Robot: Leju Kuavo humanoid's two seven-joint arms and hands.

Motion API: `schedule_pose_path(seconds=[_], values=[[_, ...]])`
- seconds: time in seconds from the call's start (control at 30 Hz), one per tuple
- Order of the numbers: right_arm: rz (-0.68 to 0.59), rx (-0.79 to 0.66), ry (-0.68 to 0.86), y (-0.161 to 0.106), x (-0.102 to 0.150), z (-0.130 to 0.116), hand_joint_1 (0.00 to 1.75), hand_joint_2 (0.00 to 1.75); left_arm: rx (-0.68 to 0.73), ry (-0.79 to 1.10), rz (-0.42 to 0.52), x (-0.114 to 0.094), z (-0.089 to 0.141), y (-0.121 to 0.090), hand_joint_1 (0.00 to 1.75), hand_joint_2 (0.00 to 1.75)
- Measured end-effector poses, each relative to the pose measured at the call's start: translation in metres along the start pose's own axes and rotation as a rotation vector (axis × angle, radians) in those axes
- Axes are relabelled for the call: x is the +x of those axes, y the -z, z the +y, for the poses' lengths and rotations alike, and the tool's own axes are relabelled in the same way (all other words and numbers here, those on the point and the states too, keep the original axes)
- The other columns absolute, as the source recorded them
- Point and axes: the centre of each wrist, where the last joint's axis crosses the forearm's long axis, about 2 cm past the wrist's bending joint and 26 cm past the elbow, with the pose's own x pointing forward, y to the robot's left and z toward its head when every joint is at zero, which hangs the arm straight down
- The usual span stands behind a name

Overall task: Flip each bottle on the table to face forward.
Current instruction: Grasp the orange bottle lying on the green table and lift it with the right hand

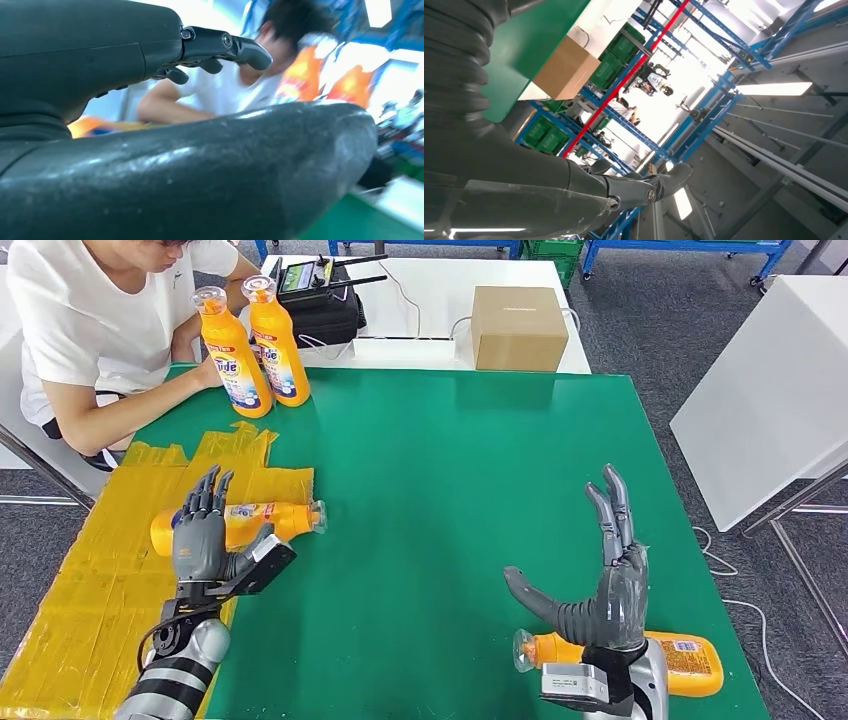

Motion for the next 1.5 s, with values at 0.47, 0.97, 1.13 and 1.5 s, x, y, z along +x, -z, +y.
schedule_pose_path(seconds=[0.47, 0.97, 1.13, 1.5], values=[[0.037, 0.35, -0.249, -0.053, -0.008, -0.028, 0.0, 1.75, 0.312, -0.948, -0.148, 0.063, 0.068, -0.009, 0.0, 1.75], [0.051, 0.606, -0.348, -0.095, -0.008, -0.089, 0.0, 1.75, 0.293, -1.058, -0.152, 0.066, 0.072, -0.021, 0.0, 1.75], [0.048, 0.616, -0.354, -0.094, -0.008, -0.092, 0.0, 1.75, 0.292, -1.06, -0.154, 0.066, 0.073, -0.021, 0.0, 1.75], [0.387, 0.626, -0.425, -0.109, -0.013, -0.136, 0.0, 1.75, 0.168, -1.066, -0.127, 0.069, 0.067, -0.037, 0.0, 1.75]])
